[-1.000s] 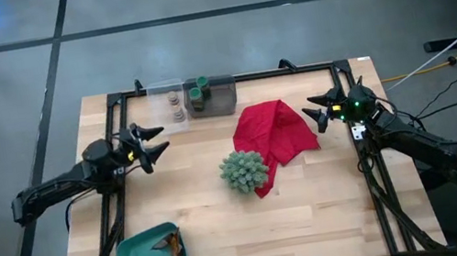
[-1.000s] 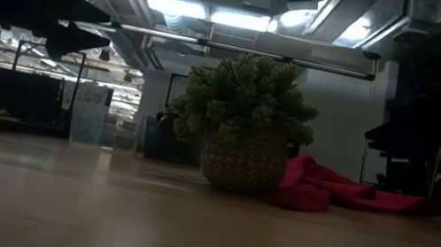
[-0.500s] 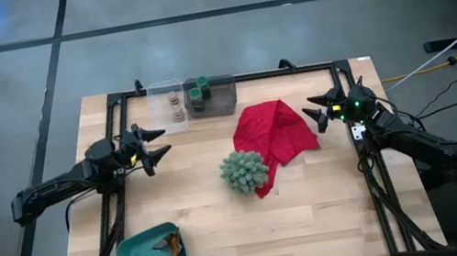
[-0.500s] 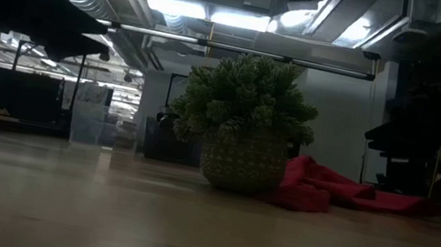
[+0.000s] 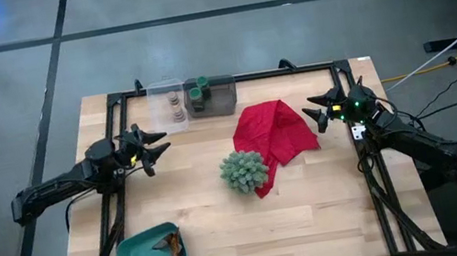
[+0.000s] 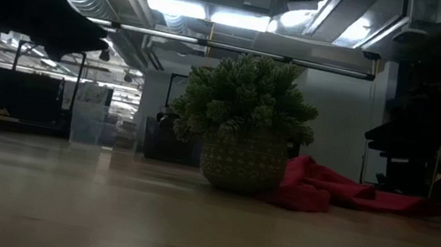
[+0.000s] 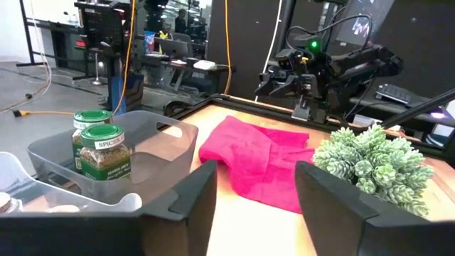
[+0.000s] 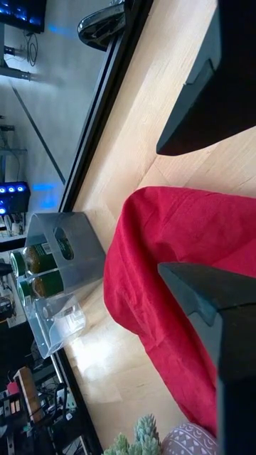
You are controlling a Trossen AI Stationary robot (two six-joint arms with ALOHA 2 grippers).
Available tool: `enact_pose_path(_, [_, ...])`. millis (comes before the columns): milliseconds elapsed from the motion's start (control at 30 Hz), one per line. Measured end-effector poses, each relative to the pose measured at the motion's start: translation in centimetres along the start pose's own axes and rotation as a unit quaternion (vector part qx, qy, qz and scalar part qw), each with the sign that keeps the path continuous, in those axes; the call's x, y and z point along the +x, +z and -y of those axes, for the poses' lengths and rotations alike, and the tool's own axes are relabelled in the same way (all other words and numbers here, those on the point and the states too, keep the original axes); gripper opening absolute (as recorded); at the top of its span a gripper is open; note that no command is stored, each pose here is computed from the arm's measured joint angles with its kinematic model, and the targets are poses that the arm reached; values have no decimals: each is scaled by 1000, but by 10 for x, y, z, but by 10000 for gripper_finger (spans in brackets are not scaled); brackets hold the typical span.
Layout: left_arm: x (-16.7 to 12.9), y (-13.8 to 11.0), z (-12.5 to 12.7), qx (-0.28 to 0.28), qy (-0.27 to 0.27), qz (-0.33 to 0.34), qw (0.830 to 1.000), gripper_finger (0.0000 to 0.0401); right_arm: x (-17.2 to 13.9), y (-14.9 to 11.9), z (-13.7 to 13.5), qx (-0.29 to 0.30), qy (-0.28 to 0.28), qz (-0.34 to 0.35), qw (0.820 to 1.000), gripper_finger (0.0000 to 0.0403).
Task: Sort spices by type
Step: Return to Home Position
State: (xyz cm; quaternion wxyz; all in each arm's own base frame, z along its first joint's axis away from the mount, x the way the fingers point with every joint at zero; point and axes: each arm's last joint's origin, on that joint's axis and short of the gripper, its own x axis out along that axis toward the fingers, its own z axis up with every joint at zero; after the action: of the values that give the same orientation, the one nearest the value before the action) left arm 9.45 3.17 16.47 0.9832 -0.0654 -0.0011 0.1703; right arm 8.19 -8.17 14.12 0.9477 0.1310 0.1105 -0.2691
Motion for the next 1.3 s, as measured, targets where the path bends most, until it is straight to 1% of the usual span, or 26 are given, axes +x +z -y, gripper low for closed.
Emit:
enact_pose_path(267, [0,0,0,0,0,0,1000,119,0,0,0,0,0,0,1000,257])
enact_pose_path(433, [0,0,0,17,0,0,1000,99,0,0,0,0,0,0,1000,257])
enact_pose_path(533, [0,0,0,28,0,0,1000,96,0,0,0,0,0,0,1000,257])
enact_pose_path(1300, [0,0,0,28,1,0,1000,100,0,0,0,0,0,0,1000,257])
